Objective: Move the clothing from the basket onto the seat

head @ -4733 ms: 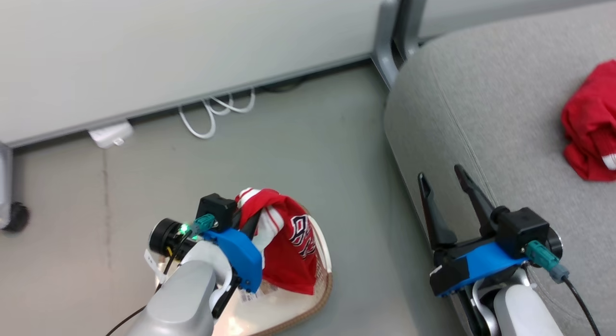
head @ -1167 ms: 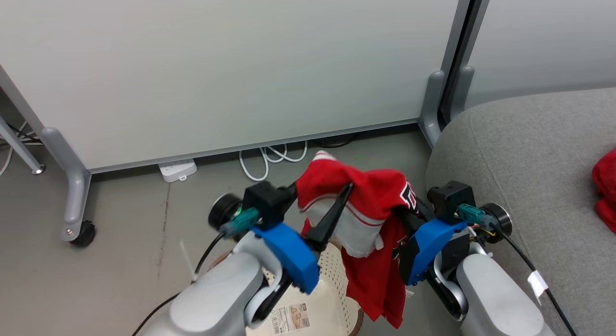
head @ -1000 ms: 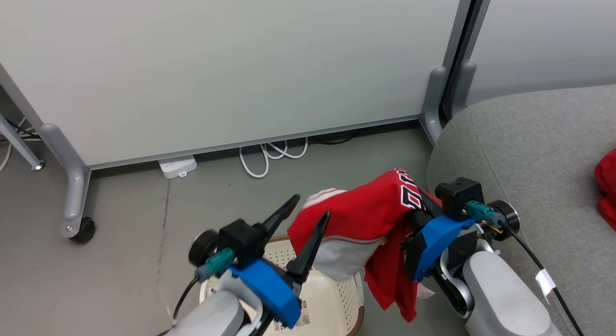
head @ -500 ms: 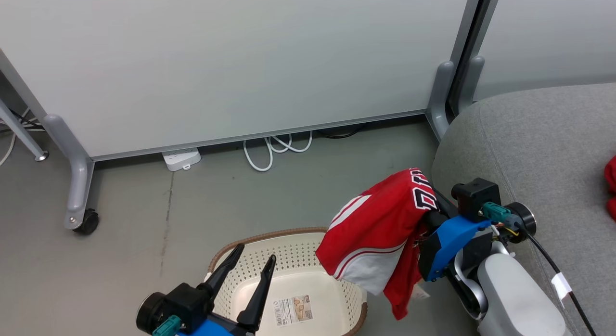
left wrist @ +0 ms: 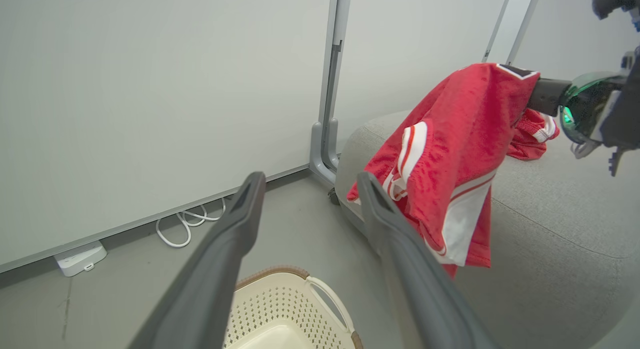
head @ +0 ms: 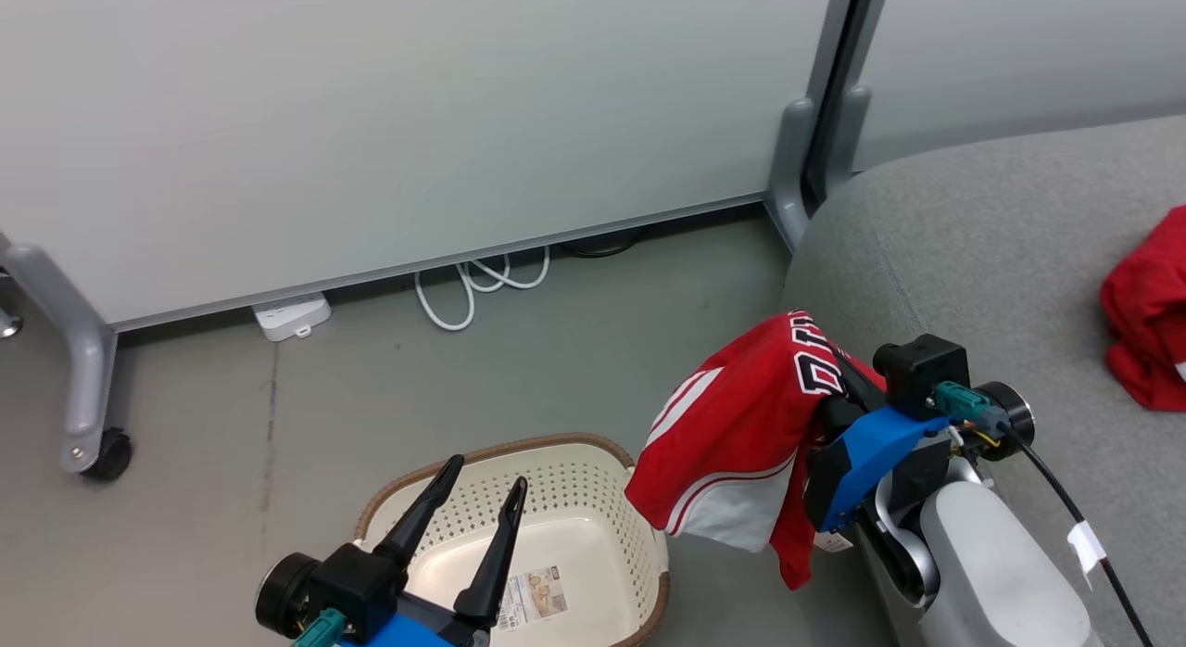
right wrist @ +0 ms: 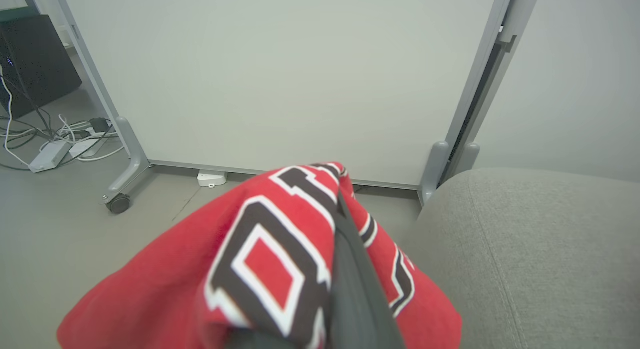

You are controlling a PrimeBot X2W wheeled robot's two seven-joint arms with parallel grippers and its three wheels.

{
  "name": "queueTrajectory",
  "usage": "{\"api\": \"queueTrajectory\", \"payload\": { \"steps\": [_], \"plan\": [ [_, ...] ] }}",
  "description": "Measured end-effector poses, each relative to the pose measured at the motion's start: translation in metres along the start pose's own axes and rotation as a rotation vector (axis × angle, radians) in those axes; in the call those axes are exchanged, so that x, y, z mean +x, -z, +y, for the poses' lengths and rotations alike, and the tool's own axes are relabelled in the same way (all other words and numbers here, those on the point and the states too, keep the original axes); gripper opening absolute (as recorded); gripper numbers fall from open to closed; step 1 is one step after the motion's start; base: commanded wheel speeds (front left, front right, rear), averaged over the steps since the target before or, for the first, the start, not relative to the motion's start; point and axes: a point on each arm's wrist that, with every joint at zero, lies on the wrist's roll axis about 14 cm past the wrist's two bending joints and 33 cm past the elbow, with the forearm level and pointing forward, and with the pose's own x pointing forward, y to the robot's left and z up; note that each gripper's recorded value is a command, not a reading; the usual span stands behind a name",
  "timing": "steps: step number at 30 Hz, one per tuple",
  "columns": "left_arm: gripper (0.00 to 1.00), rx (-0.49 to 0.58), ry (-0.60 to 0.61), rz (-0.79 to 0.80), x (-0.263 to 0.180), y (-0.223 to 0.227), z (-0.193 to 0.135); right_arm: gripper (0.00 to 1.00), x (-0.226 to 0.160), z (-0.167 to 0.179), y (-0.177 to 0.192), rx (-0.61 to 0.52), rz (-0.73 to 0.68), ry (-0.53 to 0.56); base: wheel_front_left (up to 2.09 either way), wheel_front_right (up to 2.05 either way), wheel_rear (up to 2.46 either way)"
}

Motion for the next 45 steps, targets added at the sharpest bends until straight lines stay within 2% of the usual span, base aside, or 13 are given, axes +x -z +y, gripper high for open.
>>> {"api": "queueTrajectory", "payload": {
  "steps": [8, 20, 27, 35, 38, 45],
  "plan": [
    [1.00, -0.010, 0.150, 0.007, 0.030, 0.005, -0.040, 0.00, -0.029, -0.044, 0.008, 0.014, 0.013, 0.132, 0.00, 0.00, 0.00],
    [1.00, -0.044, 0.382, 0.050, 0.059, 0.023, -0.106, 0.00, -0.096, -0.108, 0.029, 0.054, 0.045, 0.372, 0.00, 0.00, 0.00],
    [1.00, -0.049, 0.465, 0.063, 0.066, 0.029, -0.131, 0.00, -0.127, -0.123, 0.040, 0.074, 0.065, 0.456, 0.00, 0.00, 0.00],
    [1.00, -0.056, 0.485, 0.066, 0.068, 0.031, -0.137, 0.00, -0.133, -0.130, 0.041, 0.086, 0.064, 0.483, 0.00, 0.00, 0.00],
    [1.00, -0.060, 0.476, 0.071, 0.070, 0.034, -0.131, 0.00, -0.129, -0.145, 0.026, 0.090, 0.027, 0.513, 0.00, 0.00, 0.00],
    [1.00, -0.050, 0.487, 0.057, 0.087, 0.041, -0.118, 0.00, -0.110, -0.224, -0.054, -0.044, -0.047, 0.604, 0.00, 0.00, 0.00]
  ]
}}
